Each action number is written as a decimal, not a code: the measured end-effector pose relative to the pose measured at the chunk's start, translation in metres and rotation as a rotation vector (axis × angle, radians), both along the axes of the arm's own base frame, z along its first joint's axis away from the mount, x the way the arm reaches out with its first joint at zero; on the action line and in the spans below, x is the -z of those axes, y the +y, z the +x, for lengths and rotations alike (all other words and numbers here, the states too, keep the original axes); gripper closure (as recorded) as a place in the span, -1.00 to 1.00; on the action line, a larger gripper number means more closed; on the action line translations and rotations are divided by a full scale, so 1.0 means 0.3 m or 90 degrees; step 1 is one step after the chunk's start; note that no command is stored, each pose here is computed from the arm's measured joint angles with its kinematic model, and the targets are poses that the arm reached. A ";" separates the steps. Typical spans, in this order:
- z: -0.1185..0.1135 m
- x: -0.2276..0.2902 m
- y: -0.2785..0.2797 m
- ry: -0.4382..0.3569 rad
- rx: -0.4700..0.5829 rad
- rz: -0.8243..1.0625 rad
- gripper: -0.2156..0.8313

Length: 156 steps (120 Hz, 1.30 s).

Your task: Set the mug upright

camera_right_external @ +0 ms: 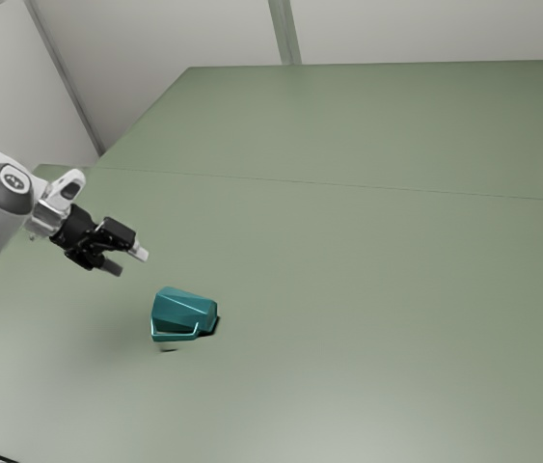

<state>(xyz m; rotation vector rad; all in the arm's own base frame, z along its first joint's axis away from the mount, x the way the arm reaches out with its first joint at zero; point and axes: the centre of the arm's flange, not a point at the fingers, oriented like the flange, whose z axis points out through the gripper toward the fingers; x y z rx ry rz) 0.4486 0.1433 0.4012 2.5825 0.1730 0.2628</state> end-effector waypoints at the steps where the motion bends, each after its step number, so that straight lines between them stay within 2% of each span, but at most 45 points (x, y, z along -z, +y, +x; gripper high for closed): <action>1: -0.003 0.005 0.002 -0.001 -0.001 -0.003 -0.54; 27: -0.097 0.133 0.066 -0.014 -0.039 -0.068 -0.54; 67: -0.148 0.260 0.079 -0.062 -0.053 -0.143 -0.54; 110: -0.146 0.356 0.061 -0.093 -0.026 -0.177 -0.54; 156: -0.124 0.362 0.015 -0.106 0.003 -0.180 -0.55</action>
